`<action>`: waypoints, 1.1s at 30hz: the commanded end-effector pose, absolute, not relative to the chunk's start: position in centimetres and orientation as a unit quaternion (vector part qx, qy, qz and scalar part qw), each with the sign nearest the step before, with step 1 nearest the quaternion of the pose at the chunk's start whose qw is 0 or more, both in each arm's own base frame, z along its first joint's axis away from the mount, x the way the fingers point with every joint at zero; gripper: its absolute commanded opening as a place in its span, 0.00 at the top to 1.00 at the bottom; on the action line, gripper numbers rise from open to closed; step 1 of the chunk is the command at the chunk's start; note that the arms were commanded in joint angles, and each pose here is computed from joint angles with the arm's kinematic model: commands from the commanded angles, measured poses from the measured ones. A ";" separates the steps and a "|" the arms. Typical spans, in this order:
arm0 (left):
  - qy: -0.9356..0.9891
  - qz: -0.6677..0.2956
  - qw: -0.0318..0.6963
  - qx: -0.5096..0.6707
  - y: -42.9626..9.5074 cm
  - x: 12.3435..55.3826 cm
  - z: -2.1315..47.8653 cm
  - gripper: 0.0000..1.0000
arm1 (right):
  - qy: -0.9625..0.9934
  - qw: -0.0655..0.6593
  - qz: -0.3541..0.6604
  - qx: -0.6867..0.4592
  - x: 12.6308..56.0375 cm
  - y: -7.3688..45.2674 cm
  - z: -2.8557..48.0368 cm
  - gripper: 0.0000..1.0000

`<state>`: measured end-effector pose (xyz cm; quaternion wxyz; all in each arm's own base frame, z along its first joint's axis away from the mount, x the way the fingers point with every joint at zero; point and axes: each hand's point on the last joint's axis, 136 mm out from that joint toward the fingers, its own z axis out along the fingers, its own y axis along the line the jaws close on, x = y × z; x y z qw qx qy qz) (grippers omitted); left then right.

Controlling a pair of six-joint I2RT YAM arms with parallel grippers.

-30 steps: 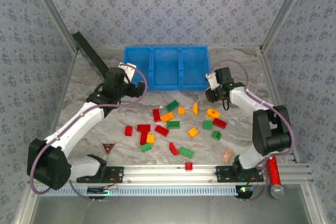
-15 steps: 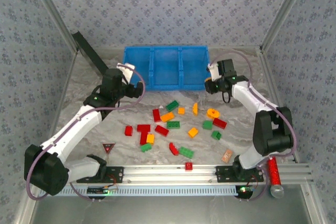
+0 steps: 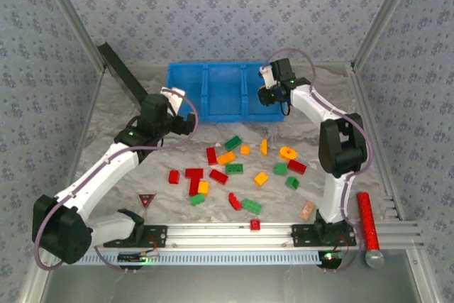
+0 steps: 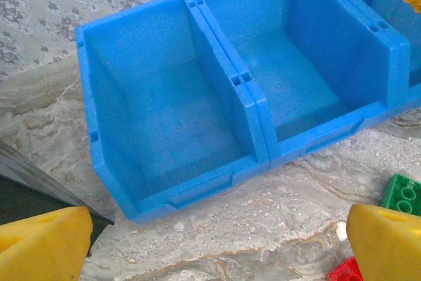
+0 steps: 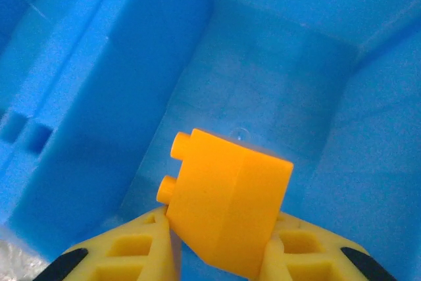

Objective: Sort the legos into containers by color
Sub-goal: Place the lego in the container.

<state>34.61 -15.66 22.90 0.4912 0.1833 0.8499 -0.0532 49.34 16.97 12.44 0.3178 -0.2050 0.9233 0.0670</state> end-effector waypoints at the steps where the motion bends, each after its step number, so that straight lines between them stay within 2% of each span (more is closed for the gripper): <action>1: 0.845 -0.060 0.499 0.181 -16.1 34.5 24.4 0.01 | 0.933 0.286 0.044 -0.213 49.8 17.2 10.9 0.72; 14: 0.851 -0.060 0.486 0.189 -16.5 33.6 24.0 0.01 | 0.961 0.202 0.016 -0.190 50.5 17.6 5.6 0.68; 20: 0.856 -0.068 0.477 0.186 -16.7 33.1 23.7 0.01 | 0.967 0.180 0.021 -0.179 49.8 17.6 4.4 0.62; 29: 0.870 -0.076 0.433 0.225 -18.2 31.4 21.0 0.01 | 0.965 0.188 0.034 -0.179 49.5 17.8 6.0 0.51; 33: 0.869 -0.090 0.403 0.274 -20.8 31.0 18.8 0.01 | 0.961 0.205 0.043 -0.178 49.4 18.1 8.2 0.48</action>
